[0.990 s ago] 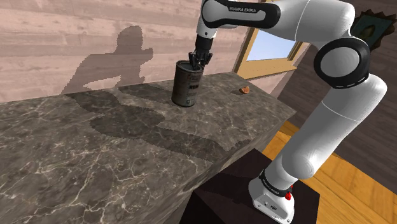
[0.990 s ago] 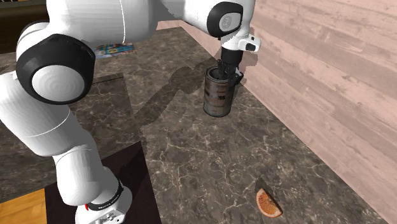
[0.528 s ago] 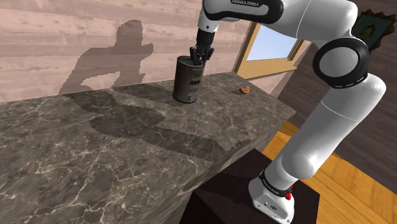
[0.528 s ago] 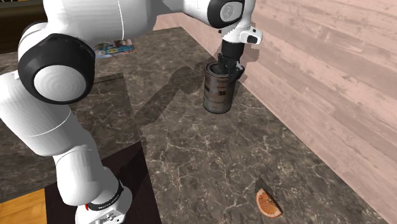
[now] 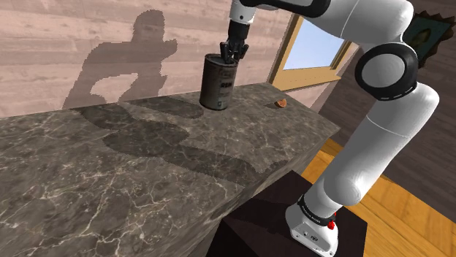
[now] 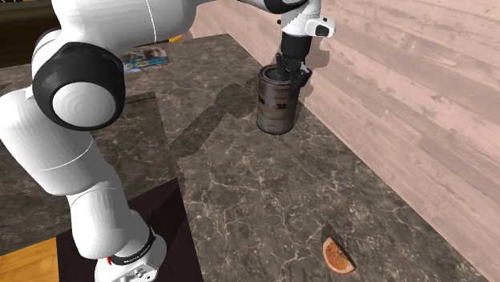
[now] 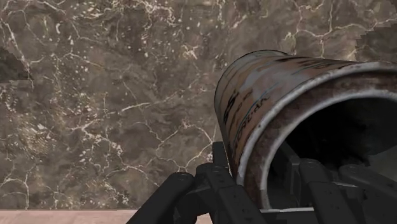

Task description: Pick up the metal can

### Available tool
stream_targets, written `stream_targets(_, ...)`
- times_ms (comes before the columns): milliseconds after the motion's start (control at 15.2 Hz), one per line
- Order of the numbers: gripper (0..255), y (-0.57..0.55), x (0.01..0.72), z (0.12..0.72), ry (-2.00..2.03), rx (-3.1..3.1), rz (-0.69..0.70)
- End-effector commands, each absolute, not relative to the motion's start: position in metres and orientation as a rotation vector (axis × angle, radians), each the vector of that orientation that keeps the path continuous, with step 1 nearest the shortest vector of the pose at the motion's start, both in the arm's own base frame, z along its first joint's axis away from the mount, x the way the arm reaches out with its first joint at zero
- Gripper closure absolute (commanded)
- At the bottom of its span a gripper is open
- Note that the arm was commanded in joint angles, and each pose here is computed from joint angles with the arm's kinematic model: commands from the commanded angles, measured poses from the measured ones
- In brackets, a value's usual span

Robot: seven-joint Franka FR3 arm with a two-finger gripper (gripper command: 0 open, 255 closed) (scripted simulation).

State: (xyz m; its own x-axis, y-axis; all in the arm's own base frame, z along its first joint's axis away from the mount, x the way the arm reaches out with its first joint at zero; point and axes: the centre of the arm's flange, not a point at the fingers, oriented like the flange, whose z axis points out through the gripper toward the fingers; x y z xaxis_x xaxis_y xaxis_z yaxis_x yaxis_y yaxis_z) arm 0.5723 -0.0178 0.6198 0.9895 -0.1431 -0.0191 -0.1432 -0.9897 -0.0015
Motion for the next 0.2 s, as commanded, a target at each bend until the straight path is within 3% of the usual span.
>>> stream_targets(0, 255, -0.0175, 0.5710, 0.6317, 0.225, -3.130, 0.025)
stream_targets(132, 255, -0.0175, 0.5710, 0.6325, 0.225, -3.130, 0.025)
